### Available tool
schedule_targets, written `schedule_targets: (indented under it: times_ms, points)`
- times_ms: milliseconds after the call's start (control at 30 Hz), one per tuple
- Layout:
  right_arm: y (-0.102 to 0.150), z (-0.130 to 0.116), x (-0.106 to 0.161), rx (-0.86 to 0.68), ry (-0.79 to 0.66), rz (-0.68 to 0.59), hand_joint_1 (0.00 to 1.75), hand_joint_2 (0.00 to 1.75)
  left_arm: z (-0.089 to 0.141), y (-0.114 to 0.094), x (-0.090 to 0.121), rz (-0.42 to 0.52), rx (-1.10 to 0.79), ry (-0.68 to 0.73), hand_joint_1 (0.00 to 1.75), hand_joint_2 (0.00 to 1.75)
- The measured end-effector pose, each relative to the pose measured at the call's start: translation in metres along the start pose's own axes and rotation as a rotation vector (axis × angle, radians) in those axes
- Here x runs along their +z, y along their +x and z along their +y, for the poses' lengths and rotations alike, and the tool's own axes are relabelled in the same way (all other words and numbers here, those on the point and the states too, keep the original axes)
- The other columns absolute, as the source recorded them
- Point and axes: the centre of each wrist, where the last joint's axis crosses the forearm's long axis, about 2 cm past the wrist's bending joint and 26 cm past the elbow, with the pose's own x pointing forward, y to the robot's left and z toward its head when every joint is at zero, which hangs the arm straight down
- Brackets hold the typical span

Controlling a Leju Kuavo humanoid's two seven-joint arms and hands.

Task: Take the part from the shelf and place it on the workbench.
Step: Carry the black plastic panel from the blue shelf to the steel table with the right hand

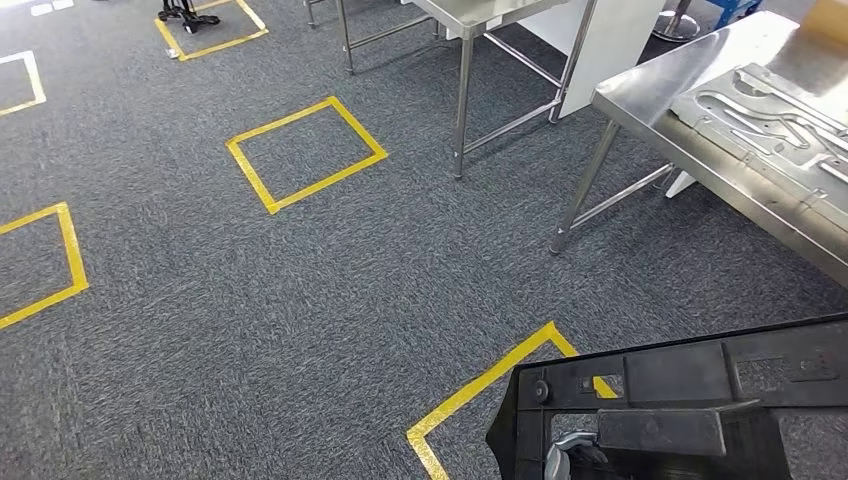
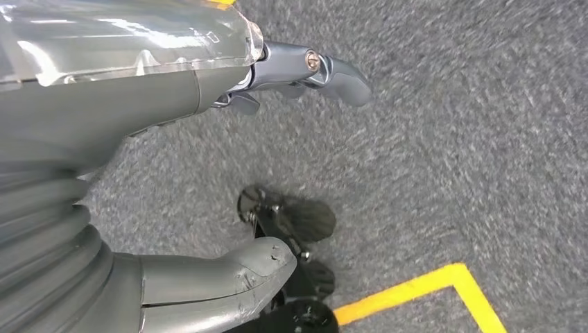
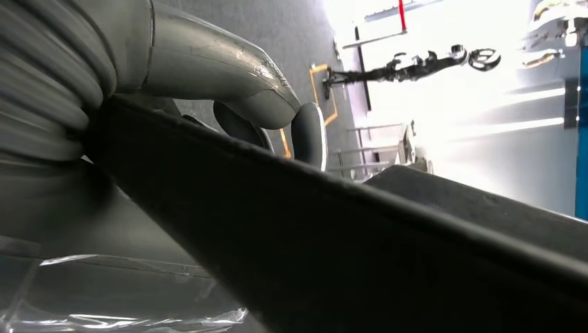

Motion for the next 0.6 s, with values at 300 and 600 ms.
schedule_targets:
  times_ms: [300, 600]
  points:
    - [0.0, -0.0001, -0.0009, 0.004, 0.002, -0.003, 1.75, 1.75, 0.0001, -0.001, 0.0005, 0.001, -0.001, 0.0, 0.0, 1.75]
    - [0.0, 0.0001, -0.0015, 0.01, 0.006, -0.005, 1.75, 1.75, -0.002, 0.0039, -0.0018, -0.012, -0.006, -0.008, 0.0, 1.75]
